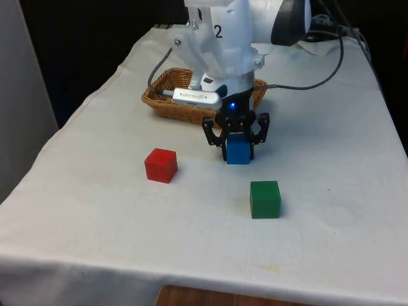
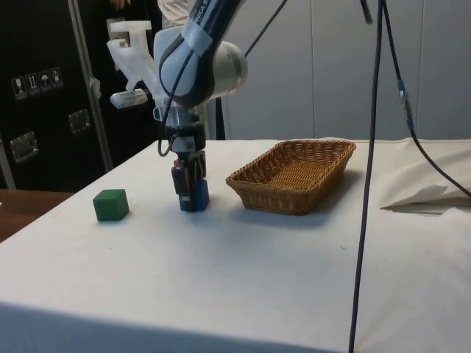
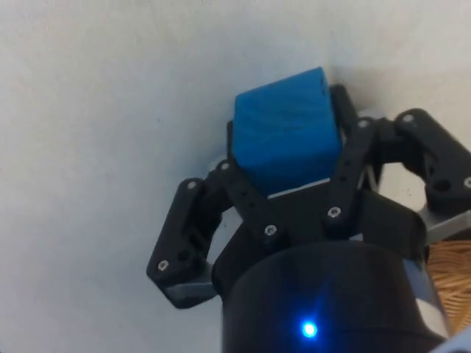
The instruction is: Pick up the blue cube and place it into the basket.
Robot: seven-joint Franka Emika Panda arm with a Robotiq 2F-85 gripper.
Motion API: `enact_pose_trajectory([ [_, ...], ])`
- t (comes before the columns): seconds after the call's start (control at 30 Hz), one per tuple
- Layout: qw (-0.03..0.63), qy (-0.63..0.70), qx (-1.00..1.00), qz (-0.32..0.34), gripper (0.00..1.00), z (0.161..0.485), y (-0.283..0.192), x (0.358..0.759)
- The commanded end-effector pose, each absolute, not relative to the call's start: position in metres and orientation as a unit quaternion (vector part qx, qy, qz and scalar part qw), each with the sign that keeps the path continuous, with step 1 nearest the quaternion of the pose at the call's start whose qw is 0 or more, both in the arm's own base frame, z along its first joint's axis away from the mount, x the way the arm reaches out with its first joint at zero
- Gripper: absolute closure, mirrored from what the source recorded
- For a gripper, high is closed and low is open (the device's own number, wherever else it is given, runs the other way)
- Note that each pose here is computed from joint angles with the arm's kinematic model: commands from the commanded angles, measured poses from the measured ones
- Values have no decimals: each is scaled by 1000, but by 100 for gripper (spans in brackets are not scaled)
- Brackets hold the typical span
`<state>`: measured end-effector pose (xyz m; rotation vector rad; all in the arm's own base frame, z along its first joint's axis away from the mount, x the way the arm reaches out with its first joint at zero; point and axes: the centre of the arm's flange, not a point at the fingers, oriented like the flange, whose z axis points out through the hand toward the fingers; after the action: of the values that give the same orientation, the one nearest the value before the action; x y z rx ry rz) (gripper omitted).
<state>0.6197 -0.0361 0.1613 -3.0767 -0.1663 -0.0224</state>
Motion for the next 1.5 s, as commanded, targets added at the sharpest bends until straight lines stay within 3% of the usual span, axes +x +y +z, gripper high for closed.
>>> enact_pose_trajectory([
  [0.0, 30, -55, -998, -7, 93, 159, -34, 620],
  [0.03, 30, -54, -998, -7, 100, 161, -36, 620],
  [0.33, 30, -54, -998, -7, 99, 161, -36, 620],
  [1.47, 46, -59, -997, -10, 99, 283, -38, 622],
])
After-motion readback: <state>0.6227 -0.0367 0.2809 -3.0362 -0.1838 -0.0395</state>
